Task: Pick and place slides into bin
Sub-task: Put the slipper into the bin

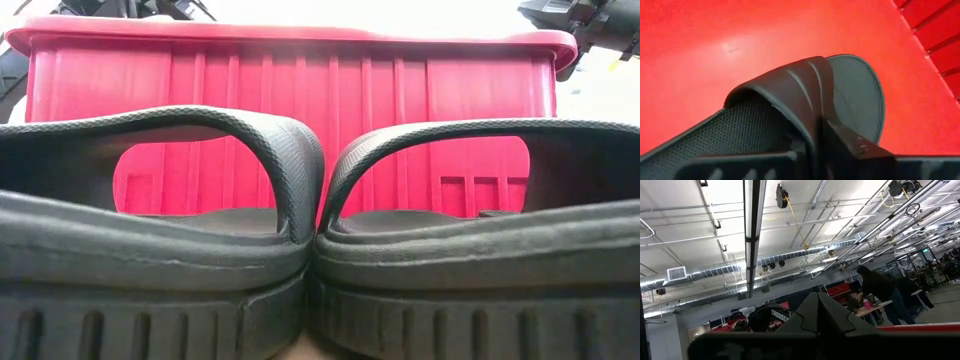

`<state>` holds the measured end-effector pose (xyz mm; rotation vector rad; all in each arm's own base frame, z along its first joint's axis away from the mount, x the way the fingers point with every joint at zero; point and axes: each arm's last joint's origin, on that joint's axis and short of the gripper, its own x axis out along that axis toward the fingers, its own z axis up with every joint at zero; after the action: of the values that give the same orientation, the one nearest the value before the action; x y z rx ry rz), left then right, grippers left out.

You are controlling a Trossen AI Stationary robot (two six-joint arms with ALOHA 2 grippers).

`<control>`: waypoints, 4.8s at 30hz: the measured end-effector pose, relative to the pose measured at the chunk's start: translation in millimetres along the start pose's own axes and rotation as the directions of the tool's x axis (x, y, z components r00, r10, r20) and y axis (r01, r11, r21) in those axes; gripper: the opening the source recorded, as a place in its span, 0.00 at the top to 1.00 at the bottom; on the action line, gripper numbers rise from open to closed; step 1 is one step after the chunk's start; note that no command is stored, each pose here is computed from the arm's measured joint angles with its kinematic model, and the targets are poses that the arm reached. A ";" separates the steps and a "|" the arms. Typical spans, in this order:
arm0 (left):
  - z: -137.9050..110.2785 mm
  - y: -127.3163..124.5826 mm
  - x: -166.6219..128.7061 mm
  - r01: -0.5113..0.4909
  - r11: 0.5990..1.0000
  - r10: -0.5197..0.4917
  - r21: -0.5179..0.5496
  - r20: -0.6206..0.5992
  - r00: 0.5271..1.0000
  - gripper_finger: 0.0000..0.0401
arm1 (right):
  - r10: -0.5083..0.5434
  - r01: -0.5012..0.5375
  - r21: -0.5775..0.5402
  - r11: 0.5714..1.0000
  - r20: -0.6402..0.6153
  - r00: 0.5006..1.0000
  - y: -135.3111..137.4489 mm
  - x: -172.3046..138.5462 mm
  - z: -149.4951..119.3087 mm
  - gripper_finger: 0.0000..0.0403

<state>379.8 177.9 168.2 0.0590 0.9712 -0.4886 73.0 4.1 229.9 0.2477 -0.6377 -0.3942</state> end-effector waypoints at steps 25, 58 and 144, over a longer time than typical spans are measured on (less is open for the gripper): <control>28.1 0.4 -30.0 -0.060 0.986 0.050 -0.156 -0.063 0.997 0.23 | 0.005 -0.005 0.000 1.000 0.000 1.000 0.2 0.0 -0.1 1.00; 134.6 -173.1 -225.6 -0.255 0.963 0.270 -0.092 0.393 0.879 0.98 | 0.061 -0.062 0.092 0.994 0.012 0.998 1.7 -0.1 0.8 1.00; 63.6 -306.9 128.8 0.321 0.783 -0.426 -0.533 -0.085 0.901 0.33 | 0.421 -0.375 0.244 0.894 -0.175 0.890 19.5 7.9 9.8 1.00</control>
<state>359.2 -160.0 152.3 -0.5900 1.2972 -0.5847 78.1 17.2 248.3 0.3421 -0.4895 0.1008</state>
